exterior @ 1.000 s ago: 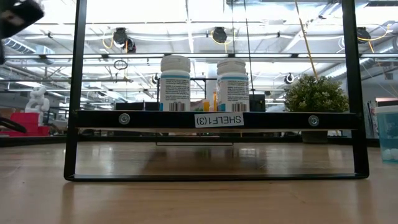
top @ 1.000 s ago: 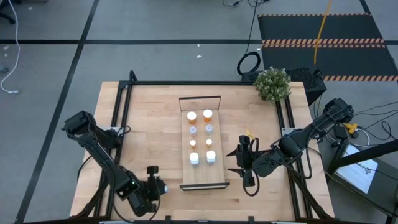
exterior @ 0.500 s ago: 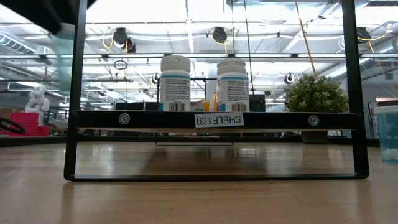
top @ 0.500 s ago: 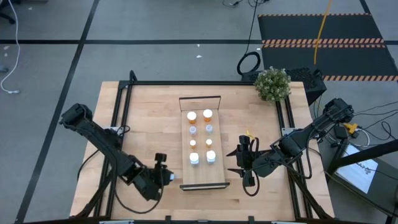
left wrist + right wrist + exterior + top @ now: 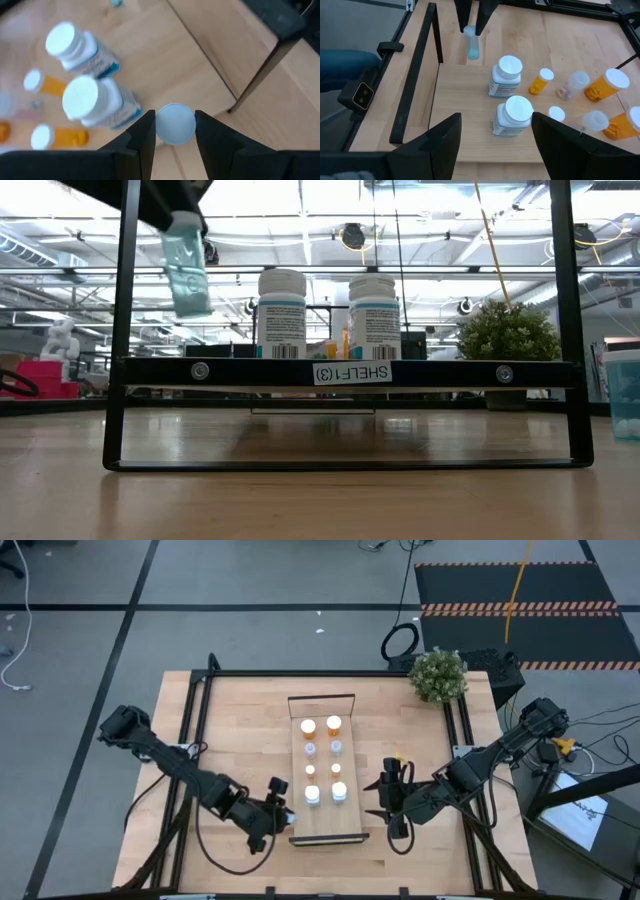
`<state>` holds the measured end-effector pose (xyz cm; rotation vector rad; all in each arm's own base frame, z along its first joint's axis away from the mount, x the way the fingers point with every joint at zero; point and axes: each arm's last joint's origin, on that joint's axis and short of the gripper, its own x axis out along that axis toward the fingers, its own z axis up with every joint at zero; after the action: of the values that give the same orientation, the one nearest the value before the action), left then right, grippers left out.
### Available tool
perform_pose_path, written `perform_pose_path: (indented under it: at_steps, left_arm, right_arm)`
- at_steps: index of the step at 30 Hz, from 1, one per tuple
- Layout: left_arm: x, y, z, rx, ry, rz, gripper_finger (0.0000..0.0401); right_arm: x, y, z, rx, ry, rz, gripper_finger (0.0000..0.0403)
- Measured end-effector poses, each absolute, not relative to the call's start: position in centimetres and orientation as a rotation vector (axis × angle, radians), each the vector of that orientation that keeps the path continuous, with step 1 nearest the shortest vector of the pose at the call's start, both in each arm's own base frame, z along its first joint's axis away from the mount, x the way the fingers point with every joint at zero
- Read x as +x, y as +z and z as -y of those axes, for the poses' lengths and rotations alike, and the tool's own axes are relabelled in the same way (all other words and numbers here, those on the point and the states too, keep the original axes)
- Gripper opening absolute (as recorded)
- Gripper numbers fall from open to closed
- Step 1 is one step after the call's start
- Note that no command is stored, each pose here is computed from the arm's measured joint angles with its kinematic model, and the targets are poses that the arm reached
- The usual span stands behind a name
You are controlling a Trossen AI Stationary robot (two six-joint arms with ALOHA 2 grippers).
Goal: Pick and place medicine bottles onto shelf by color
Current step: Put the left blue medicine bottle on the shelf
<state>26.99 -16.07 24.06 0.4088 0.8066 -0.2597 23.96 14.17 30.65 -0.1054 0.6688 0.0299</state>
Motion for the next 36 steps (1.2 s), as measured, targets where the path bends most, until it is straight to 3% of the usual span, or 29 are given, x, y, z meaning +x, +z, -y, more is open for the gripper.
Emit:
perform_pose_path:
  at_steps: [36]
  left_arm:
    - [30.1,25.2,13.1,0.647,-0.579,-0.575,0.0129]
  right_arm:
    - [24.0,30.7,-14.0,-0.117,0.001,-0.659,0.0235]
